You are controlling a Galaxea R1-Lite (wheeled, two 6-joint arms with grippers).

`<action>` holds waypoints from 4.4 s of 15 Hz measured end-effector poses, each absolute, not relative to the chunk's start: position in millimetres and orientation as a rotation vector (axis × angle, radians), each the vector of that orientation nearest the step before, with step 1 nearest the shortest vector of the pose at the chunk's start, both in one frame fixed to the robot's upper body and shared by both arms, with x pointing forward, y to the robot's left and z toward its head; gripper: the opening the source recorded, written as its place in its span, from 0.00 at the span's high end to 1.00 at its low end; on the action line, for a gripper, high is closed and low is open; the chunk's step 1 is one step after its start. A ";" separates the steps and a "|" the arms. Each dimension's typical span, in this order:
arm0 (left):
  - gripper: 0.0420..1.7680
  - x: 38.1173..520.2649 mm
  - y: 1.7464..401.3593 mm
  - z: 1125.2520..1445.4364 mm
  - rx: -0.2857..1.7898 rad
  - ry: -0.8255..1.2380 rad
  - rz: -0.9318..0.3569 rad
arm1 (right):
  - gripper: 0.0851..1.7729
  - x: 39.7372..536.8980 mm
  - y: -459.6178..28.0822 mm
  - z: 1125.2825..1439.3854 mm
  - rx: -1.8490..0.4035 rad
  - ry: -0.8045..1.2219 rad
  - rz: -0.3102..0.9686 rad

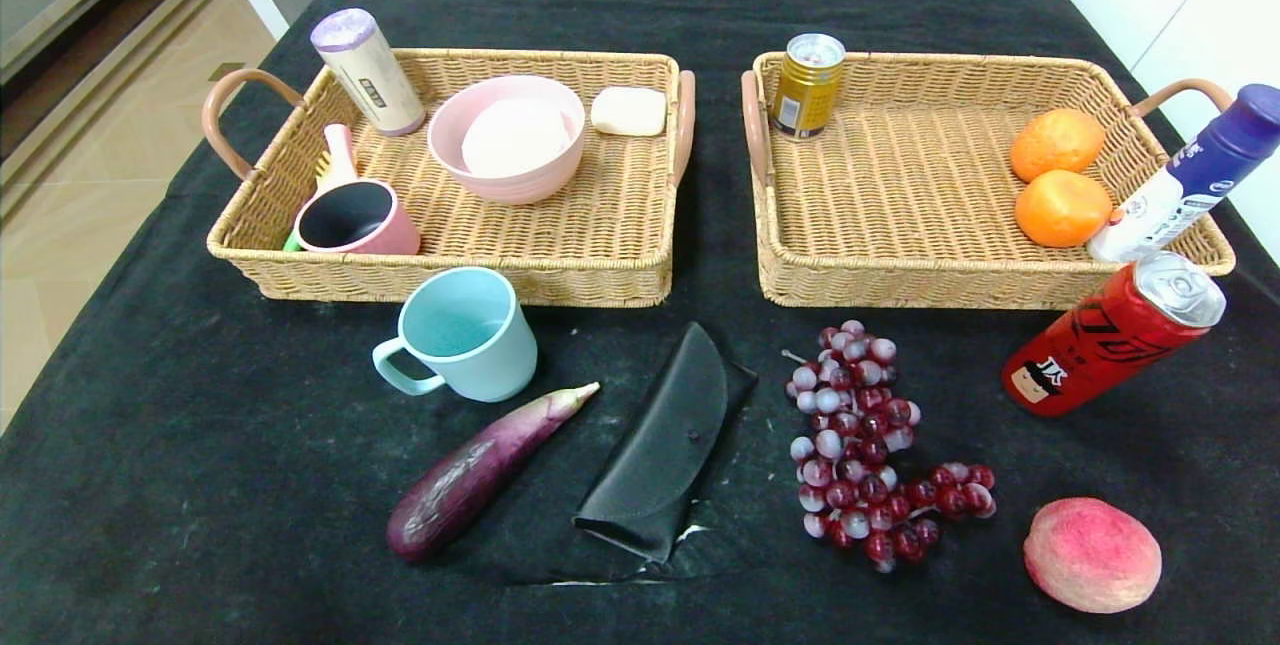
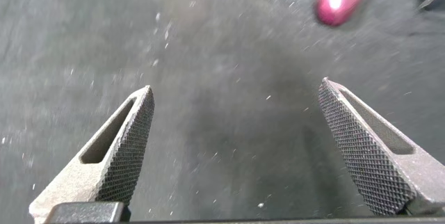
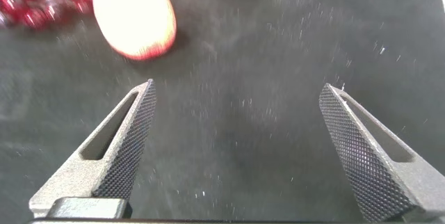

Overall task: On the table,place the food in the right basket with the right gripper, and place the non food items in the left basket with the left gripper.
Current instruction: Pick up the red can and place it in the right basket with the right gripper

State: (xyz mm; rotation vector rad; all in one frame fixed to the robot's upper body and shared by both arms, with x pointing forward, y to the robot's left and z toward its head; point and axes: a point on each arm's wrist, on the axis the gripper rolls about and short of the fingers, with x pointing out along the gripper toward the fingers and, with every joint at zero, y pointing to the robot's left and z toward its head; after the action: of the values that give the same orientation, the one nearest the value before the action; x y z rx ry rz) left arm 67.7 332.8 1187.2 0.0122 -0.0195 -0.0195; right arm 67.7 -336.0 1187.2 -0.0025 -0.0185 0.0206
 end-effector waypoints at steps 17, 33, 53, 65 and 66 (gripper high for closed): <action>0.03 102.0 329.9 1394.7 0.012 -0.113 -0.253 | 0.04 130.7 -332.9 1384.5 -0.035 0.009 0.152; 0.03 201.7 274.1 1420.8 0.051 0.014 -0.682 | 0.04 218.8 -330.2 1388.7 -0.073 0.094 0.165; 0.03 207.6 257.7 1420.0 0.050 0.022 -0.744 | 0.04 226.9 -319.6 1352.3 -0.083 0.233 0.218; 0.03 204.8 259.4 1421.4 0.047 0.013 -0.741 | 0.04 270.1 -314.1 1305.8 -0.066 0.168 0.221; 0.03 204.8 259.4 1421.3 0.047 0.014 -0.741 | 0.04 274.0 -313.6 1305.5 -0.060 0.137 0.221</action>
State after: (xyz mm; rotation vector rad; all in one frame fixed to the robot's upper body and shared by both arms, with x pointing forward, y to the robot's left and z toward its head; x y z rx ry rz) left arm 204.8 259.4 1421.3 0.0465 0.0136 -0.7413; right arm 274.0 -313.6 1305.5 -0.0602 0.1367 0.2209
